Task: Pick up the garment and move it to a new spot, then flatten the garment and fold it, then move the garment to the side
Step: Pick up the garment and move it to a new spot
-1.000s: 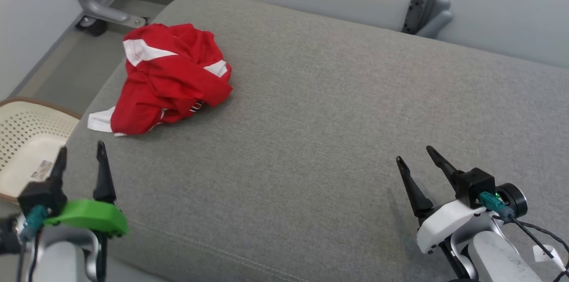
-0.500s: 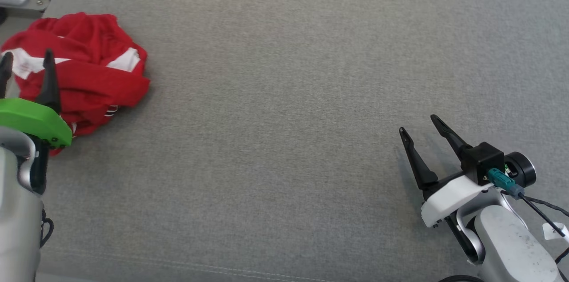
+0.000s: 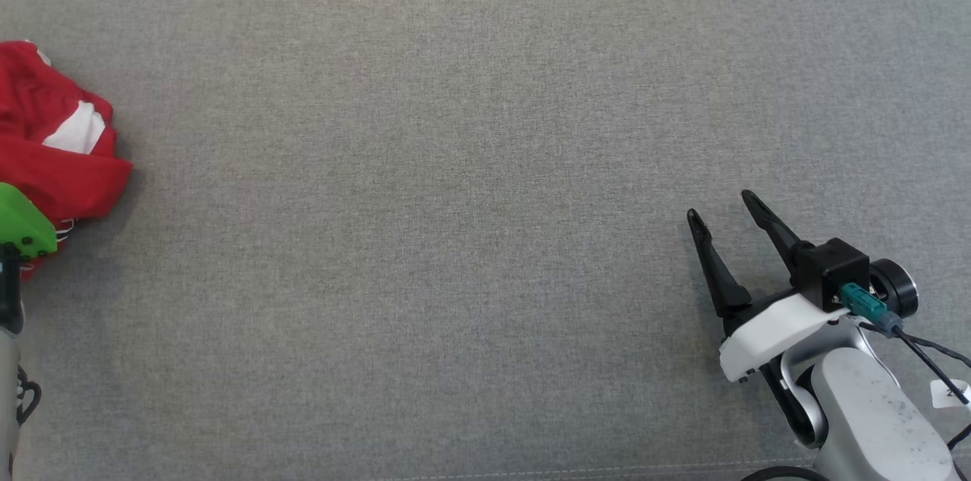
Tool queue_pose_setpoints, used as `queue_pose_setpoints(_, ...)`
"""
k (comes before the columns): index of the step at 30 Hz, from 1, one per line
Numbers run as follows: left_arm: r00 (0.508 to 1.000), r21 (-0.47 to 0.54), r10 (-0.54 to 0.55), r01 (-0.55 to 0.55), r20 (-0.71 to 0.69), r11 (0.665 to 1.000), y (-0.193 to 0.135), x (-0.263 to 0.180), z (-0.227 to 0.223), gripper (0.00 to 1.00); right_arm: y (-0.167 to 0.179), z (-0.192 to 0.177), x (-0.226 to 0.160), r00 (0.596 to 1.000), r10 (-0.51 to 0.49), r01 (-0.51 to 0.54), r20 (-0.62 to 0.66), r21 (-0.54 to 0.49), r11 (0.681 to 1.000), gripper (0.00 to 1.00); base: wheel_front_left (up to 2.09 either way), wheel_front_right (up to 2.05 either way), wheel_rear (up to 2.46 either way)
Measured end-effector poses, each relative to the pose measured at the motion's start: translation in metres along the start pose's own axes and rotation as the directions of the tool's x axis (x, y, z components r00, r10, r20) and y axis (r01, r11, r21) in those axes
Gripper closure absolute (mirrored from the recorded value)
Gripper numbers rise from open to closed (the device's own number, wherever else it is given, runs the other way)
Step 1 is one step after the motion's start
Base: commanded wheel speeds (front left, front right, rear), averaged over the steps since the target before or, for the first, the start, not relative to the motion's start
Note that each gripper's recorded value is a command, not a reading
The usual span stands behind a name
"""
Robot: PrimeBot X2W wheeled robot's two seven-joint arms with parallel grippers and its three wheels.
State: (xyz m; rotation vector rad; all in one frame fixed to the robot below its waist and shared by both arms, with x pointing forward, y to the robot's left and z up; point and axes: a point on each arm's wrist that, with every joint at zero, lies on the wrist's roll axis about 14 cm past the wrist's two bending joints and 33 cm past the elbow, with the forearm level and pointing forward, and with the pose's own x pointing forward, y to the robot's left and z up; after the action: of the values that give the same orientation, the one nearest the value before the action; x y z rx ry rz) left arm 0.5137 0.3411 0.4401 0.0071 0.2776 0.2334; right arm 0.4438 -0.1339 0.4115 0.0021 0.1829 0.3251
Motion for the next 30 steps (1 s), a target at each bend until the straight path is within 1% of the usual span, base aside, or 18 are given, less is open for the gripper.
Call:
queue_pose_setpoints(2, 1.000, 0.005, -0.013, 0.013, 0.022, 1.000, -0.003, 0.001, 0.007, 1.00, 0.001, 0.001, -0.002, 1.000, -0.003, 0.003, 0.003, 0.005, 1.000, 0.00, 0.00, 0.00, 0.00)
queue_pose_setpoints(4, 0.997, 0.033, -0.045, 0.043, 0.056, 0.999, -0.009, 0.000, 0.019, 1.00, 0.005, 0.003, -0.002, 1.000, -0.003, 0.003, 0.011, 0.022, 1.000, 0.00, 0.00, 0.00, 0.00)
queue_pose_setpoints(7, 0.979, 0.066, -0.120, 0.110, 0.168, 0.992, -0.032, 0.000, 0.060, 1.00, 0.010, 0.009, -0.003, 1.000, -0.008, 0.006, 0.029, 0.041, 0.999, 0.00, 0.00, 0.00, 0.00)
queue_pose_setpoints(9, 0.950, 0.060, -0.179, 0.169, 0.257, 0.984, -0.055, -0.005, 0.091, 1.00, 0.014, 0.011, -0.005, 0.999, -0.011, 0.009, 0.036, 0.060, 0.998, 0.00, 0.00, 0.00, 0.00)
queue_pose_setpoints(12, 0.883, 0.043, -0.281, 0.286, 0.376, 0.957, -0.101, -0.023, 0.128, 1.00, 0.020, 0.012, -0.012, 0.999, -0.023, 0.020, 0.039, 0.093, 0.995, 0.00, 0.00, 0.00, 0.00)
queue_pose_setpoints(13, 0.861, 0.031, -0.305, 0.321, 0.408, 0.947, -0.114, -0.031, 0.137, 1.00, 0.022, 0.012, -0.014, 0.999, -0.025, 0.021, 0.040, 0.102, 0.995, 0.00, 0.00, 0.00, 0.00)
queue_pose_setpoints(14, 0.861, 0.031, -0.305, 0.321, 0.408, 0.947, -0.114, -0.031, 0.137, 1.00, 0.022, 0.012, -0.014, 0.999, -0.025, 0.021, 0.040, 0.102, 0.995, 0.00, 0.00, 0.00, 0.00)
queue_pose_setpoints(16, 0.814, 0.023, -0.354, 0.388, 0.460, 0.922, -0.139, -0.048, 0.151, 1.00, 0.024, 0.018, -0.017, 0.998, -0.028, 0.022, 0.054, 0.109, 0.994, 0.00, 0.00, 0.00, 0.00)
queue_pose_setpoints(18, 0.763, 0.007, -0.399, 0.459, 0.509, 0.888, -0.167, -0.066, 0.162, 1.00, 0.024, 0.023, -0.020, 0.997, -0.040, 0.032, 0.070, 0.118, 0.992, 0.00, 0.00, 0.00, 0.00)
queue_pose_setpoints(20, 0.699, -0.007, -0.449, 0.544, 0.557, 0.839, -0.201, -0.086, 0.175, 1.00, 0.019, 0.023, -0.025, 0.995, -0.063, 0.053, 0.071, 0.127, 0.991, 0.00, 0.00, 0.00, 0.00)
queue_pose_setpoints(23, 0.594, -0.029, -0.528, 0.680, 0.607, 0.732, -0.258, -0.118, 0.189, 1.00, 0.009, 0.022, -0.035, 0.993, -0.101, 0.091, 0.067, 0.133, 0.987, 0.00, 0.00, 0.00, 0.00)
queue_pose_setpoints(25, 0.528, -0.030, -0.568, 0.748, 0.632, 0.663, -0.287, -0.137, 0.198, 1.00, 0.003, 0.020, -0.041, 0.990, -0.123, 0.114, 0.062, 0.134, 0.984, 0.00, 0.00, 0.00, 0.00)
queue_pose_setpoints(26, 0.505, -0.020, -0.585, 0.767, 0.634, 0.641, -0.297, -0.143, 0.200, 1.00, 0.000, 0.020, -0.044, 0.989, -0.134, 0.125, 0.060, 0.135, 0.983, 0.00, 0.00, 0.00, 0.00)
queue_pose_setpoints(28, 0.483, -0.013, -0.611, 0.791, 0.628, 0.612, -0.313, -0.147, 0.199, 1.00, -0.007, 0.019, -0.050, 0.985, -0.162, 0.152, 0.060, 0.141, 0.978, 0.00, 0.00, 0.00, 0.00)
queue_pose_setpoints(30, 0.491, -0.021, -0.632, 0.799, 0.600, 0.601, -0.327, -0.144, 0.189, 1.00, -0.015, 0.019, -0.056, 0.980, -0.190, 0.179, 0.059, 0.148, 0.973, 0.00, 0.00, 0.00, 0.00)
